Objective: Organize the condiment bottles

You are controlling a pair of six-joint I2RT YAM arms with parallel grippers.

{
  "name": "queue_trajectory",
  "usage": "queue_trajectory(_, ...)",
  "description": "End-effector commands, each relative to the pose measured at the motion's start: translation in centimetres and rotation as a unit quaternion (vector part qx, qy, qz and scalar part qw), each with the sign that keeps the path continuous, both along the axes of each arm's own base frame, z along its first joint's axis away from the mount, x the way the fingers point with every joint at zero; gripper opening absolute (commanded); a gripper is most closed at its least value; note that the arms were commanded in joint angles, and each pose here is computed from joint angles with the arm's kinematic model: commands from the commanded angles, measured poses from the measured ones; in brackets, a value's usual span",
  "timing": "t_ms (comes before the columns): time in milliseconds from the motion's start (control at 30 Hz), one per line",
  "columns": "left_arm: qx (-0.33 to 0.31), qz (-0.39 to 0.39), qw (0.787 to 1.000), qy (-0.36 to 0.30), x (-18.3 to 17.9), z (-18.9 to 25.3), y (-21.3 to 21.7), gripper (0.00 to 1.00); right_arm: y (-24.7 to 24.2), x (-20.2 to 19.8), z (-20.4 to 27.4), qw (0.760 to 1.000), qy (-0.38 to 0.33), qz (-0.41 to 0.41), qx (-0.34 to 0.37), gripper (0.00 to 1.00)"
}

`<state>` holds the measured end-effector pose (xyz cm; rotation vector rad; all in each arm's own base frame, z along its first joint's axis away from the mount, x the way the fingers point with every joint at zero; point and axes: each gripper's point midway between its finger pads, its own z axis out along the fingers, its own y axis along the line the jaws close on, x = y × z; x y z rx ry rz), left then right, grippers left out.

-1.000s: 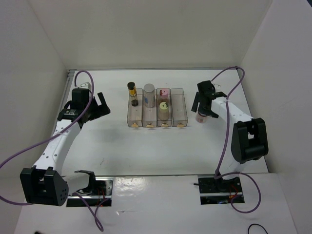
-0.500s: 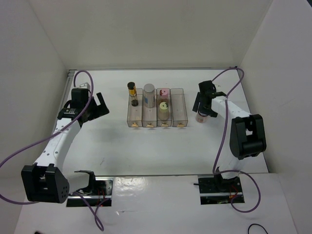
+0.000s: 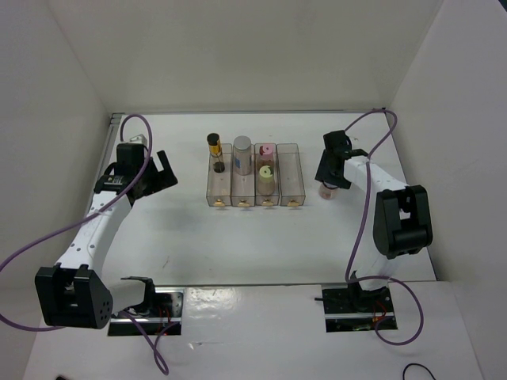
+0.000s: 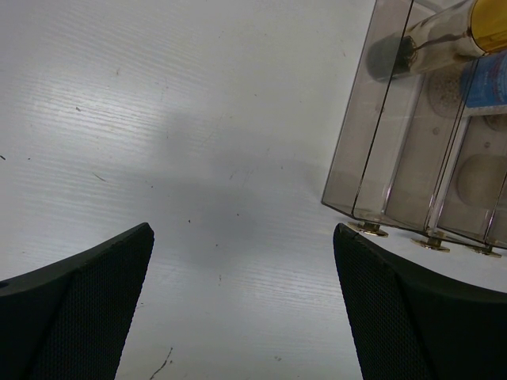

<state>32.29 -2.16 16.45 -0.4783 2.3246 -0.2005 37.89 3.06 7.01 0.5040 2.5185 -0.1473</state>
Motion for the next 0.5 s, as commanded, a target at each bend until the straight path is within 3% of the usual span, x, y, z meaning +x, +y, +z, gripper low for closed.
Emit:
queue_trajectory(0, 0.006, -0.001, 1.0, -0.009, 0.4, 0.6, 0.3, 1.0, -0.2, 0.7, 0.1, 1.0, -0.009, -0.003, 0.0, 0.21)
queue_trajectory(67, 0.006, -0.001, 1.0, -0.014, 0.4, 0.9, 0.3, 1.0, -0.2, 0.7, 0.7, 1.0, -0.012, -0.003, 0.001, 0.11)
queue_trajectory(200, 0.003, -0.005, 1.0, -0.014, 0.1, 0.8, 0.1, 1.0, 0.0, 1.3, 2.9, 0.999, -0.034, 0.008, 0.003, 0.03)
queue_trajectory(467, -0.001, -0.008, 1.0, -0.019, 0.1, 1.1, 0.0, 1.0, 1.0, 2.7, 8.6, 0.995, -0.093, 0.038, 0.022, 0.0)
